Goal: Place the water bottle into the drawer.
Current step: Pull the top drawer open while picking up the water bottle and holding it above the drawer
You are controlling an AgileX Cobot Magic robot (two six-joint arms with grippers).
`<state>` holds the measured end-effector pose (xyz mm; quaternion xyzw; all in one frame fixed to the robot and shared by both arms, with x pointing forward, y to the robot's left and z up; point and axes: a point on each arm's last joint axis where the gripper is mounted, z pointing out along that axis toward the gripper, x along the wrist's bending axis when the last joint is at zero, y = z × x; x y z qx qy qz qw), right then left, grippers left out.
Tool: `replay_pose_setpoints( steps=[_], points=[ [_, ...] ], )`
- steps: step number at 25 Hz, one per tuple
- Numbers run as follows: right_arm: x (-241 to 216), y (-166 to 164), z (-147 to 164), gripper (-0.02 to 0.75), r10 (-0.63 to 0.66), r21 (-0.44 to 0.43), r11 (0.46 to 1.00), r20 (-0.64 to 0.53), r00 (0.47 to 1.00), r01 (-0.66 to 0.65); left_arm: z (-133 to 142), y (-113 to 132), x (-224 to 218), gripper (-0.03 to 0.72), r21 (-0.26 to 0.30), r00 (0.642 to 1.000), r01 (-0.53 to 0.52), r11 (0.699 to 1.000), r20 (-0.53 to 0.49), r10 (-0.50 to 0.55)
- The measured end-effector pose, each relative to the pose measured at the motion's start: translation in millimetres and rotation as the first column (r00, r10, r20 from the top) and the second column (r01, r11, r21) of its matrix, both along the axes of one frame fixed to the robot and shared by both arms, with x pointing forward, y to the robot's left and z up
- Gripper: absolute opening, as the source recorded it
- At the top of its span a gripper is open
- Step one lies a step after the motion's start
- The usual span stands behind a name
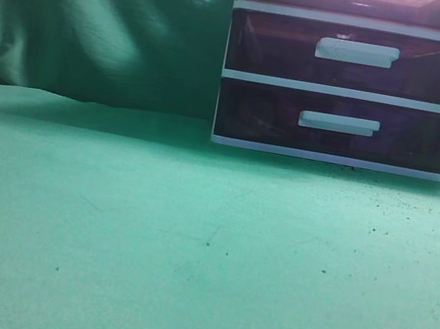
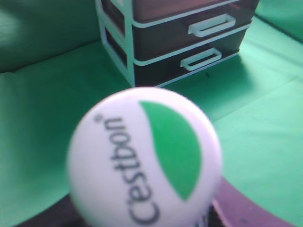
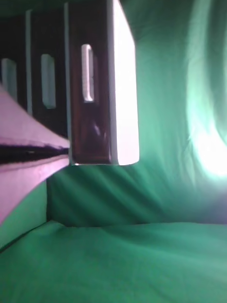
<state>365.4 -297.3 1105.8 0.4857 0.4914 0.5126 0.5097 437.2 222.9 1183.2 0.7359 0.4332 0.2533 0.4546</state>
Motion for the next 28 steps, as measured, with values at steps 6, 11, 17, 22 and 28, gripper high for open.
replay_pose_setpoints(
  steps=[6, 11, 17, 22, 28],
  points=[
    [83.1, 8.0, 10.8, 0.000, 0.037, -0.527, 0.846, -0.084, 0.996, -0.076, -0.9, 2.5, 0.8, 0.258, 0.045, 1.000, -0.008, 0.999, 0.012, 0.007],
    [150.7, 35.4, 15.1, 0.050, 0.174, -0.842, 0.516, -0.078, 0.982, -0.158, -1.5, 3.9, 1.2, 0.258, 0.072, 1.000, -0.012, 0.997, 0.018, 0.011],
    [217.4, 58.2, -4.5, 0.264, 0.282, -0.948, 0.289, -0.051, 0.958, -0.136, -2.1, 4.9, 1.3, 0.258, 0.091, 1.000, -0.014, 0.996, 0.019, 0.013],
    [251.6, 63.7, -22.8, 0.298, 0.298, -0.962, 0.231, -0.072, 0.952, -0.145, -2.4, 4.9, 1.1, 0.258, 0.092, 1.000, -0.013, 0.996, 0.015, 0.012],
    [271.9, 70.8, -45.7, 0.323, 0.321, -0.966, 0.188, -0.112, 0.940, -0.179, -2.9, 4.9, 0.8, 0.258, 0.095, 1.000, -0.011, 0.995, 0.009, 0.010]
  ],
)
